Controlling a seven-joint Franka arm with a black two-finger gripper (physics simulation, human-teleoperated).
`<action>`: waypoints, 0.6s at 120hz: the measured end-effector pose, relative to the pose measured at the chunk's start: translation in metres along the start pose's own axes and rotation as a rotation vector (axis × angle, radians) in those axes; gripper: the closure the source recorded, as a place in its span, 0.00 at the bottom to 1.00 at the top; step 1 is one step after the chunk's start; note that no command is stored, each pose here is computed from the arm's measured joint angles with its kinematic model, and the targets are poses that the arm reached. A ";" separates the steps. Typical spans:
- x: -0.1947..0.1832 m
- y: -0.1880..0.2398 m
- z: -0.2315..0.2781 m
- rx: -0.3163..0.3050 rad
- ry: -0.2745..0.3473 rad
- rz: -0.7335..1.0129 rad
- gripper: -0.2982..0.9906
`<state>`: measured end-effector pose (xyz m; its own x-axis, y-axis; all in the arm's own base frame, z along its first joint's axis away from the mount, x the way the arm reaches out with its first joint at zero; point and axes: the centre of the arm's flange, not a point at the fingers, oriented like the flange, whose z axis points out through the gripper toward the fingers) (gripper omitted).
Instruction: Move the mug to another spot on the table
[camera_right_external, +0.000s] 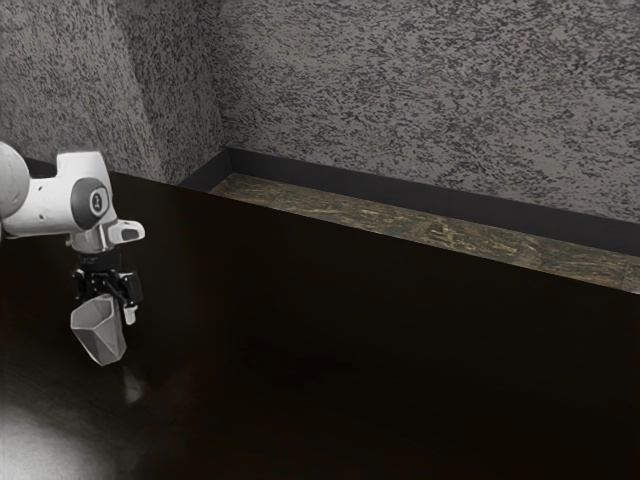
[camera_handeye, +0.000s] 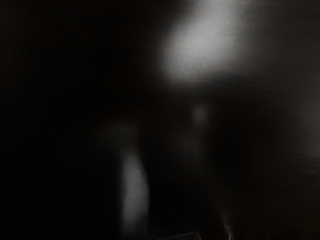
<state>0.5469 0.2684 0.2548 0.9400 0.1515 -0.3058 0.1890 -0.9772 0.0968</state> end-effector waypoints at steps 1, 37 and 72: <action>0.000 0.000 0.000 0.000 0.000 0.001 0.27; -0.007 0.005 -0.007 -0.017 -0.024 0.033 0.48; -0.014 0.011 -0.016 -0.029 -0.042 0.030 0.63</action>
<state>0.5408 0.2578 0.2752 0.9325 0.1155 -0.3422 0.1700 -0.9763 0.1337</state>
